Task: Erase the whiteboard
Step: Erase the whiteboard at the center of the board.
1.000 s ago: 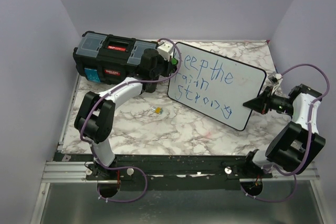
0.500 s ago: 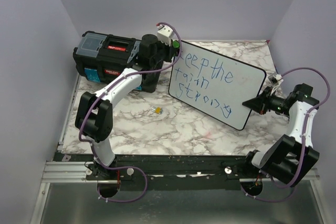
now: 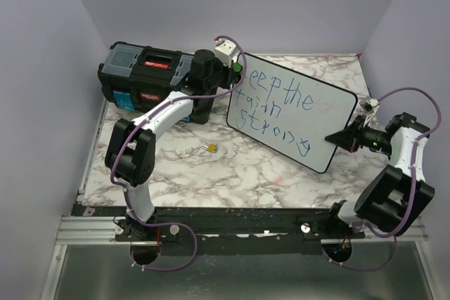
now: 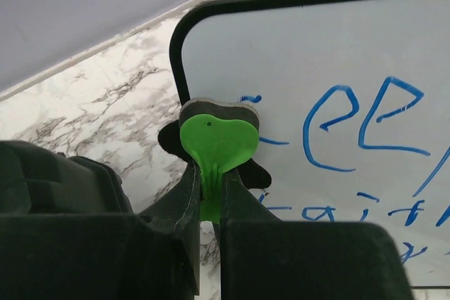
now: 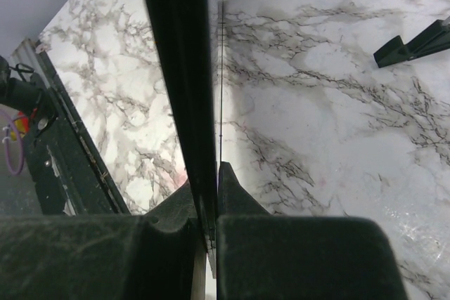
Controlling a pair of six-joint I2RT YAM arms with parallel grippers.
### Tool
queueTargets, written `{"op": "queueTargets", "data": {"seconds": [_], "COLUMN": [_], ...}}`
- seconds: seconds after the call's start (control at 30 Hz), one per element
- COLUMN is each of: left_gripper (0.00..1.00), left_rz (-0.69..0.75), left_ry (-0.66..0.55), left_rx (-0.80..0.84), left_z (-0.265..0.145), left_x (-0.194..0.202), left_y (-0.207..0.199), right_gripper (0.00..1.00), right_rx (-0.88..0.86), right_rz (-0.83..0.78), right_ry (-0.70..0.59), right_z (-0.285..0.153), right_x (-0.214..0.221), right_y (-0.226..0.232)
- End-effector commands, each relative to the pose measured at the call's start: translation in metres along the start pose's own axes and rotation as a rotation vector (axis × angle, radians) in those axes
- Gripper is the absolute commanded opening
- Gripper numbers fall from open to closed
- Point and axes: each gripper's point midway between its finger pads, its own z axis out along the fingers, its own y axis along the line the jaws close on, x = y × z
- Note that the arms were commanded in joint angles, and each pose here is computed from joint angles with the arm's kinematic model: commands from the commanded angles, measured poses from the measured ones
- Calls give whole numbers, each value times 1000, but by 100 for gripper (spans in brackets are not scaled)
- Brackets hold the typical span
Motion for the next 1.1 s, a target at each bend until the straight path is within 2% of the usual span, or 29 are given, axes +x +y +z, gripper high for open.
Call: {"op": "queueTargets", "data": {"seconds": [0.0, 0.17, 0.27, 0.43, 0.53, 0.63, 0.9, 1.07], "left_gripper": [0, 0, 0, 0, 0, 0, 0, 0], "left_rz": [53, 68, 60, 29, 32, 38, 65, 64], "left_ry": [-11, 6, 39, 158, 159, 135, 35, 46], "left_rx": [45, 69, 86, 92, 84, 75, 25, -14], "left_z": [14, 22, 21, 7, 5, 6, 19, 24], "left_x": [-18, -24, -11, 55, 59, 48, -37, -47], "left_y": [-2, -4, -7, -10, -10, -10, -1, 6], "right_gripper": [1, 1, 1, 0, 1, 1, 1, 1], "right_rx": [-63, -60, -60, -61, -62, -61, -61, -61], "right_rz": [-49, -66, -65, -68, -67, -65, -65, -66], "right_ry": [-30, -29, -27, -28, -30, -28, -28, -29], "right_z": [0, 0, 0, 0, 0, 0, 0, 0], "right_x": [-8, -8, -8, -8, -8, -8, -8, -8], "right_y": [12, 13, 12, 12, 12, 12, 12, 12]}}
